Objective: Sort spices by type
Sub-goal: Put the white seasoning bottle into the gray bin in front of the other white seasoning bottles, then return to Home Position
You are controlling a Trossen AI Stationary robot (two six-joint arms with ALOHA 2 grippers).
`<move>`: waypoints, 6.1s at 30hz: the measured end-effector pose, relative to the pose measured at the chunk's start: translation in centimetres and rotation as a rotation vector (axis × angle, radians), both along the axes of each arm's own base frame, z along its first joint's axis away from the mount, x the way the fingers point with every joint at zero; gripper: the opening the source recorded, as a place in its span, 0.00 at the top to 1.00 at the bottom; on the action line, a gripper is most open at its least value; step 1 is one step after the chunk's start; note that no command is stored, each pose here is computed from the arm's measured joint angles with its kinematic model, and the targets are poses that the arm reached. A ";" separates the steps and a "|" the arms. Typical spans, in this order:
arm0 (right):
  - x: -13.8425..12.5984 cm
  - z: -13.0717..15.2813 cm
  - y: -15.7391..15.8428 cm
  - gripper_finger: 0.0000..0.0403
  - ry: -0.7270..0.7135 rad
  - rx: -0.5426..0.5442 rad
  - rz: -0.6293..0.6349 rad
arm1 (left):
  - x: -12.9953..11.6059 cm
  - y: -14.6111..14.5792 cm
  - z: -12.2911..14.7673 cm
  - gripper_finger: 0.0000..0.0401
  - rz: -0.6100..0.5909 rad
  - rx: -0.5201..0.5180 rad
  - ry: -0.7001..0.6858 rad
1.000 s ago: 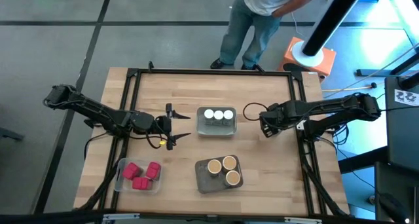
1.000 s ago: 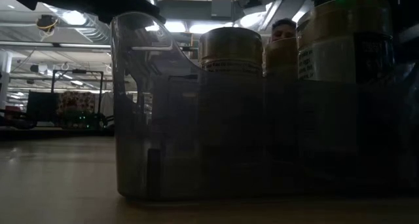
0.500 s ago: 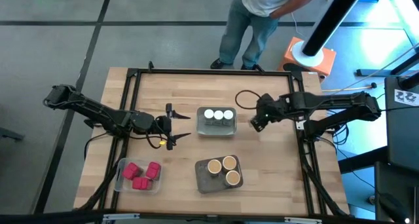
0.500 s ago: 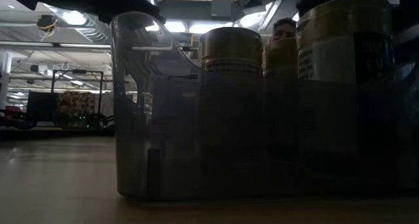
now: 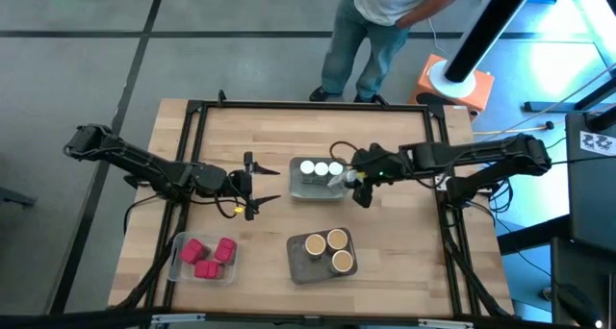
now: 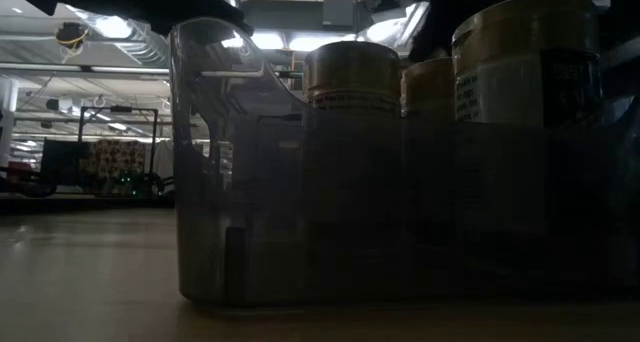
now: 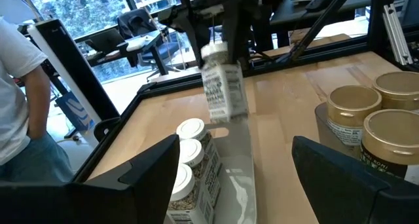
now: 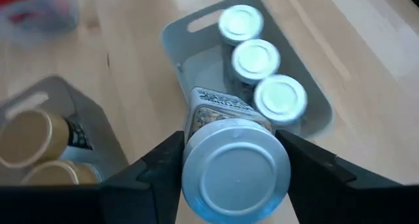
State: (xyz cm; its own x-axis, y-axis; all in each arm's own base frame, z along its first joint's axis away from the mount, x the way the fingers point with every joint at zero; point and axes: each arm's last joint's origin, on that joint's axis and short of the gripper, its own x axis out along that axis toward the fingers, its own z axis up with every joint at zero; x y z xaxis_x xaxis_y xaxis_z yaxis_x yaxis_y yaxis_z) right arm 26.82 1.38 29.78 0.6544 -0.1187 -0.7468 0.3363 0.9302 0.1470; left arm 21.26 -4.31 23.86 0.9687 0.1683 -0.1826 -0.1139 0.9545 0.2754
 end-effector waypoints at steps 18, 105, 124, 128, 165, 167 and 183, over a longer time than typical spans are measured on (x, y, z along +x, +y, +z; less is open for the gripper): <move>5.2 -0.7 0.8 0.47 0.029 -0.207 0.293 | 0.0 0.0 0.0 0.30 0.000 -0.002 0.000; -3.9 -2.4 0.1 0.74 -0.004 -0.160 0.207 | -0.5 3.4 -1.3 0.80 -0.096 -0.057 0.036; -12.1 -7.6 -0.5 0.98 -0.607 -0.163 0.173 | -6.1 5.4 -5.6 0.96 -0.027 -0.254 -0.158; -13.0 -8.7 -0.6 0.96 -0.677 -0.162 0.167 | -7.0 5.4 -6.4 0.96 -0.013 -0.289 -0.201; -16.6 -13.0 -0.8 0.98 -0.814 -0.090 0.147 | -11.5 5.5 -6.9 0.96 0.118 -0.328 -0.287; -16.8 -12.9 -0.8 0.98 -0.826 -0.080 0.143 | -11.7 5.4 -6.7 0.96 0.107 -0.311 -0.307; -17.2 -12.7 -0.7 0.98 -0.849 -0.129 0.228 | -11.6 5.4 -6.9 0.96 0.102 -0.312 -0.292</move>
